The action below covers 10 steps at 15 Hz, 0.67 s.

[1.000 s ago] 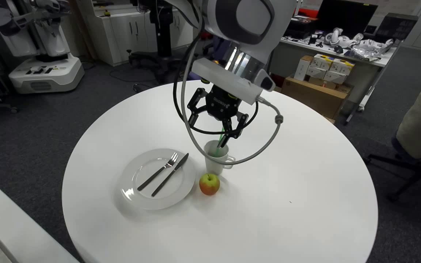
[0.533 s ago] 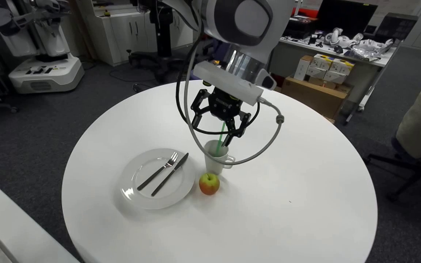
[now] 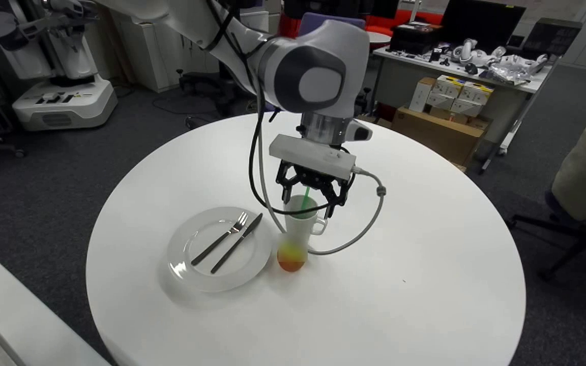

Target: Move the apple

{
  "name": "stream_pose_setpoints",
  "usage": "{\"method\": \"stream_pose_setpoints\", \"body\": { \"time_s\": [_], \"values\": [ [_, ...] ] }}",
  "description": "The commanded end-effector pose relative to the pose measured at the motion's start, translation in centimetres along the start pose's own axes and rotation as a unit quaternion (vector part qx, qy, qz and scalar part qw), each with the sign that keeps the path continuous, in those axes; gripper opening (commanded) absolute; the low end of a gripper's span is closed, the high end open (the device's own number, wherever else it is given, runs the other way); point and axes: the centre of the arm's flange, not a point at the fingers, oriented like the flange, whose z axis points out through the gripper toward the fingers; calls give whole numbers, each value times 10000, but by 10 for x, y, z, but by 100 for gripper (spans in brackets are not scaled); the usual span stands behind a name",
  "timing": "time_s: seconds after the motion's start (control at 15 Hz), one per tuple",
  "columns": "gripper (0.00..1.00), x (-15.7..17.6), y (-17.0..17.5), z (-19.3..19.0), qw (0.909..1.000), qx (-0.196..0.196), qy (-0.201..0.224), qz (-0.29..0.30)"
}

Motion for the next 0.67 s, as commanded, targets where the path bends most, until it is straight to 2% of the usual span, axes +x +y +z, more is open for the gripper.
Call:
{"method": "stream_pose_setpoints", "body": {
  "time_s": [0.0, 0.27, 0.33, 0.6],
  "values": [
    [100, -17, -10, 22, 9992, -73, 40, -401],
    [100, -20, -16, 34, 9983, -94, 217, -526],
    [100, -5, -12, 37, 9992, -59, 50, -383],
    [100, -5, -14, 41, 9992, -45, 32, -388]
  ]
}}
